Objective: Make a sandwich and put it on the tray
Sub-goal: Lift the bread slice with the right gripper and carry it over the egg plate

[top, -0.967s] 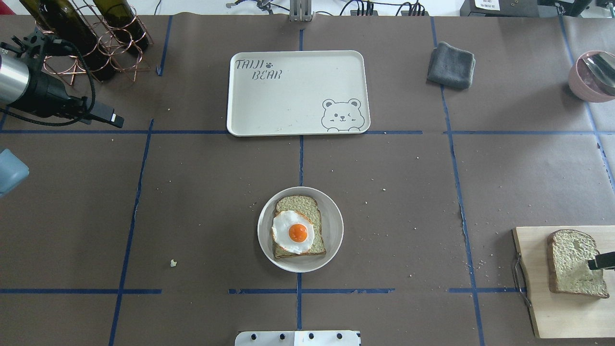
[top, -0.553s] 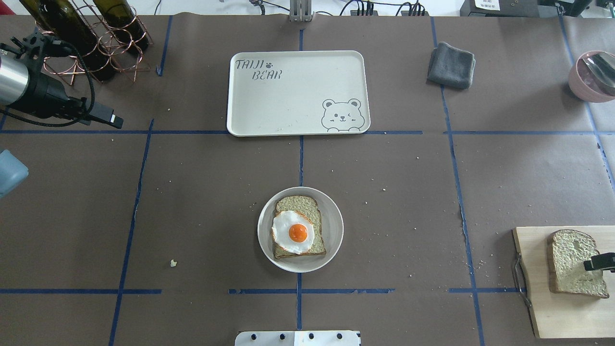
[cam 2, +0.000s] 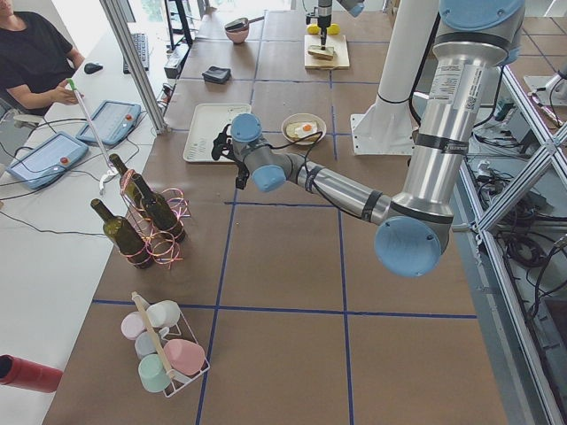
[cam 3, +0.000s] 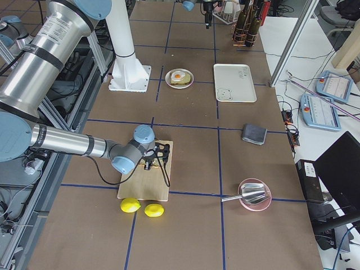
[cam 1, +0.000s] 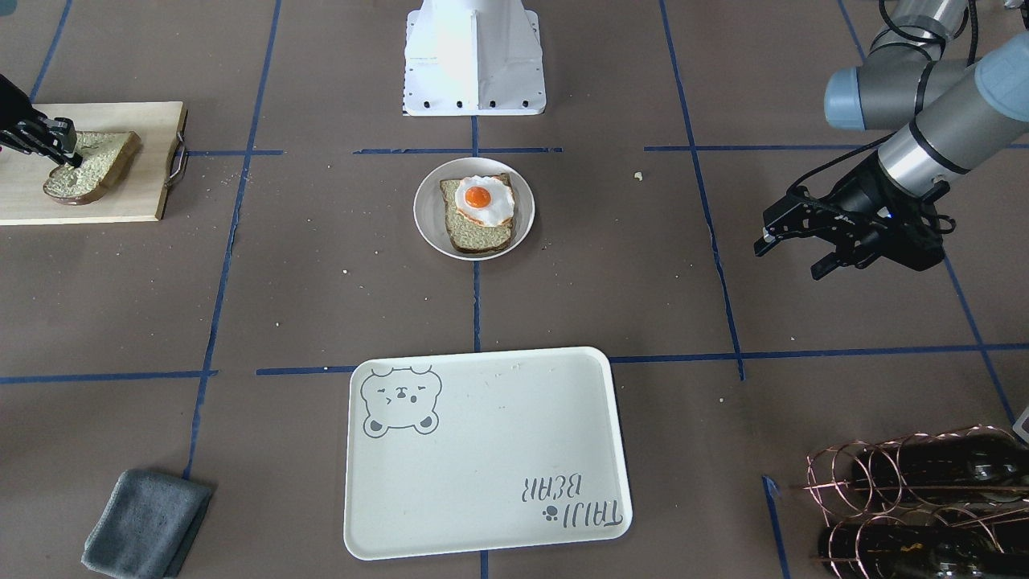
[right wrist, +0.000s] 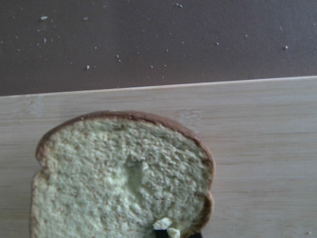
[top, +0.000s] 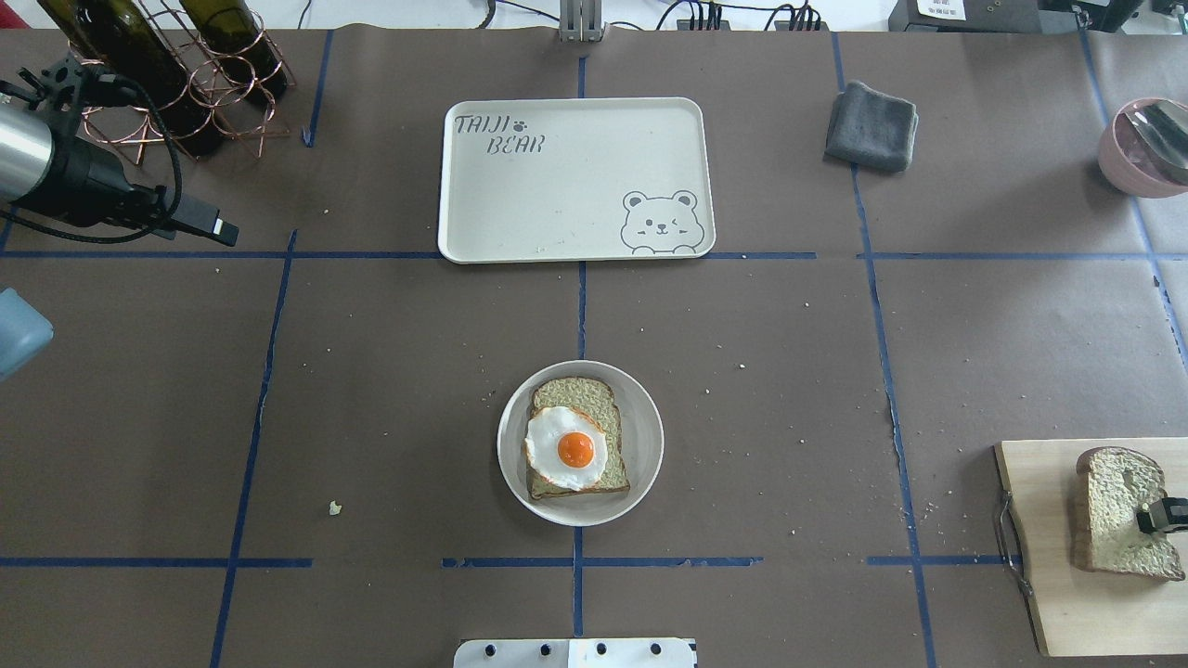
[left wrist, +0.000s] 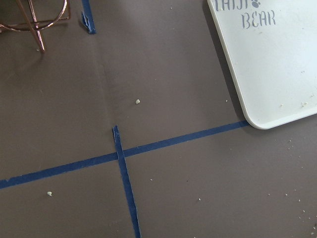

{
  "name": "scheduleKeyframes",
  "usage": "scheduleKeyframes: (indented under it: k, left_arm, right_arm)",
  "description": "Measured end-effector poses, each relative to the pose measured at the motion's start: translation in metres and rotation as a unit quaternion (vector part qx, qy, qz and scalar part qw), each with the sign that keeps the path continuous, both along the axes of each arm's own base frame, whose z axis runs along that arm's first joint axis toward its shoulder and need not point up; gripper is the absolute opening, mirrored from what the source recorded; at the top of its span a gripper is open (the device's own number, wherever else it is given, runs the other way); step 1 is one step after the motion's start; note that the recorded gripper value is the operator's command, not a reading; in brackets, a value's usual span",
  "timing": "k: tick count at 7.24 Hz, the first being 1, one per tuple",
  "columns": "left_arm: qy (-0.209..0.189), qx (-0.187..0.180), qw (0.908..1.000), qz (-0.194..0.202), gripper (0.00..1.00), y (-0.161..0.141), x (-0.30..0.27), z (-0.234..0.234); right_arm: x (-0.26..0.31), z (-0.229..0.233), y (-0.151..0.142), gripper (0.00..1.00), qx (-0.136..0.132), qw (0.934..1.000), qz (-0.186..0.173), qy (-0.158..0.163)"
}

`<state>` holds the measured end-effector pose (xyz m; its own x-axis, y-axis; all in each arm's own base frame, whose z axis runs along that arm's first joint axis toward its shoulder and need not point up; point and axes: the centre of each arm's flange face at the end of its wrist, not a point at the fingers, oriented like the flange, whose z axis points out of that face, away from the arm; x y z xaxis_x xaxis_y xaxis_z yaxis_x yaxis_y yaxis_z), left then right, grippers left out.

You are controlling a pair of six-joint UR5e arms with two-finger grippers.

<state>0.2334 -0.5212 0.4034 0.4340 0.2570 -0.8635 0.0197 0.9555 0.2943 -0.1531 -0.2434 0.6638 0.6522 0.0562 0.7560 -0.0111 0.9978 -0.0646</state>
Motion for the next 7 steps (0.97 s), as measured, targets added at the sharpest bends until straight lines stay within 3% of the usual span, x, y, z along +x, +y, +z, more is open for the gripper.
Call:
scheduleKeyframes:
  k: [4,7]
  left_arm:
    - [-0.002,-0.004,1.0,0.0,1.0,0.0,0.0,0.005]
    - [0.002,-0.016,0.9999,-0.003,1.0,-0.002,0.005,0.0]
  right_arm:
    - [-0.004,-0.031,-0.007,0.0,0.022,0.9995,0.004,-0.025]
    - [-0.013,-0.083,-0.035,0.0,0.057,0.9952,0.02,-0.076]
